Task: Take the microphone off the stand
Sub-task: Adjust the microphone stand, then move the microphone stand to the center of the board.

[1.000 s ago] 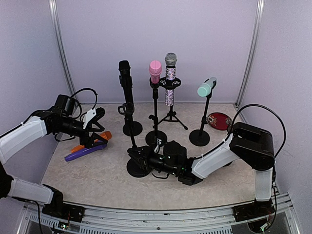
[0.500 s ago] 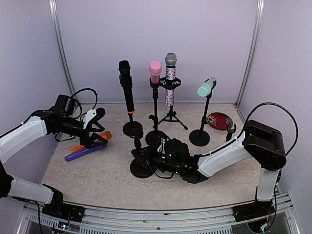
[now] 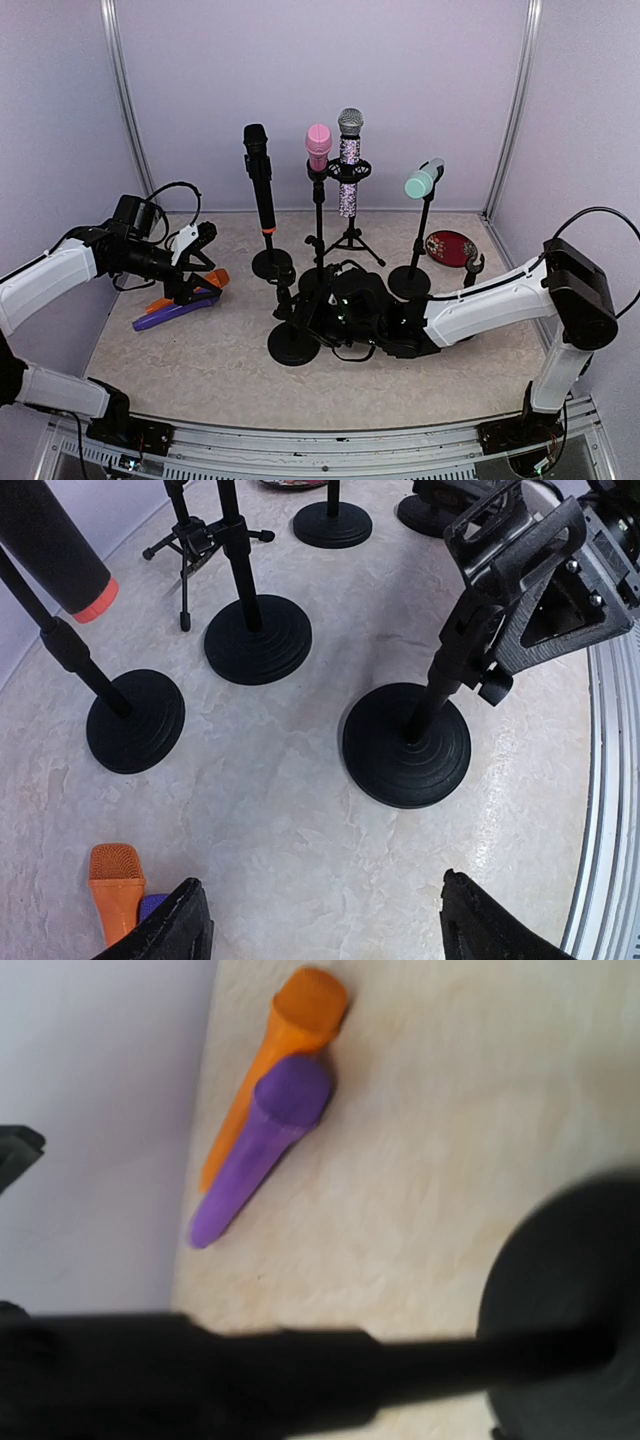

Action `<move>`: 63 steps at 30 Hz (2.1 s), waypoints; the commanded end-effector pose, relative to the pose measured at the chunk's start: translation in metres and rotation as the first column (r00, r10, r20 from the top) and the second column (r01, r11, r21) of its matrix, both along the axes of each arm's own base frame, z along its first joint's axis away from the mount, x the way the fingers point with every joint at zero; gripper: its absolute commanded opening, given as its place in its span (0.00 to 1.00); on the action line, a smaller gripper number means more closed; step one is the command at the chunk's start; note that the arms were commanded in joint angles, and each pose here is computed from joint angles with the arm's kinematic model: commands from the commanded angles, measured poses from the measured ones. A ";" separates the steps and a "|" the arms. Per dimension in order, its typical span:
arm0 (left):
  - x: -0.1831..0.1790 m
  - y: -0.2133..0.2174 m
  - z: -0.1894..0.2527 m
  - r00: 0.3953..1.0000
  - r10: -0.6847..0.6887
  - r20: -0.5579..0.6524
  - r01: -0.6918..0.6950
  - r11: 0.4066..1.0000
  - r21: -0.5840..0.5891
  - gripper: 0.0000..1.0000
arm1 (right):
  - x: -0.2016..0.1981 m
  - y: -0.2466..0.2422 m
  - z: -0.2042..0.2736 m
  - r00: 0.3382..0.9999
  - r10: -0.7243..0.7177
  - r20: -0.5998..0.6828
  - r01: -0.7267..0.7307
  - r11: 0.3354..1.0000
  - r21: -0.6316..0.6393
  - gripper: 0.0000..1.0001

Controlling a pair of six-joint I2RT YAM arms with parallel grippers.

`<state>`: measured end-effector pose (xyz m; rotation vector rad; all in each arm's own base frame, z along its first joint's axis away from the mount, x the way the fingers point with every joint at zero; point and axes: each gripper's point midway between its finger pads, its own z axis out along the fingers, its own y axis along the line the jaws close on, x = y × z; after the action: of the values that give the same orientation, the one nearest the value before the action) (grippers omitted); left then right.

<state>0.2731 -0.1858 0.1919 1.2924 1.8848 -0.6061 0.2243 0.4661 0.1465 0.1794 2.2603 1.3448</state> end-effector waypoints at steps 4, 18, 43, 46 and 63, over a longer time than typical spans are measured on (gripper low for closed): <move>0.000 0.003 0.001 1.000 -0.007 0.008 0.007 1.000 0.003 0.76 | -0.002 -0.003 0.029 0.900 0.167 0.402 0.041 0.887 -0.460 0.76; -0.002 0.005 0.000 1.000 -0.009 -0.007 0.009 1.000 0.005 0.76 | 0.015 -0.021 0.044 0.816 0.216 0.537 0.213 0.751 -0.625 0.73; 0.011 0.000 -0.003 0.999 -0.020 -0.038 0.020 1.000 -0.001 0.77 | 0.021 -0.329 -0.120 0.941 -0.335 0.052 0.203 0.433 -0.878 0.42; 0.012 -0.001 -0.002 0.999 -0.022 -0.036 0.022 1.000 -0.002 0.77 | 0.028 -0.343 -0.131 0.927 -0.373 0.044 0.200 0.388 -0.900 0.38; 0.015 0.013 -0.008 0.999 0.001 -0.034 0.000 1.000 0.015 0.76 | 0.069 -0.340 -0.109 0.942 -0.256 0.219 0.295 0.314 -0.903 0.47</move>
<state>0.2896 -0.1727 0.1812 1.2875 1.9337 -0.6047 0.2853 0.1027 0.0226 0.2845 2.4949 -0.2771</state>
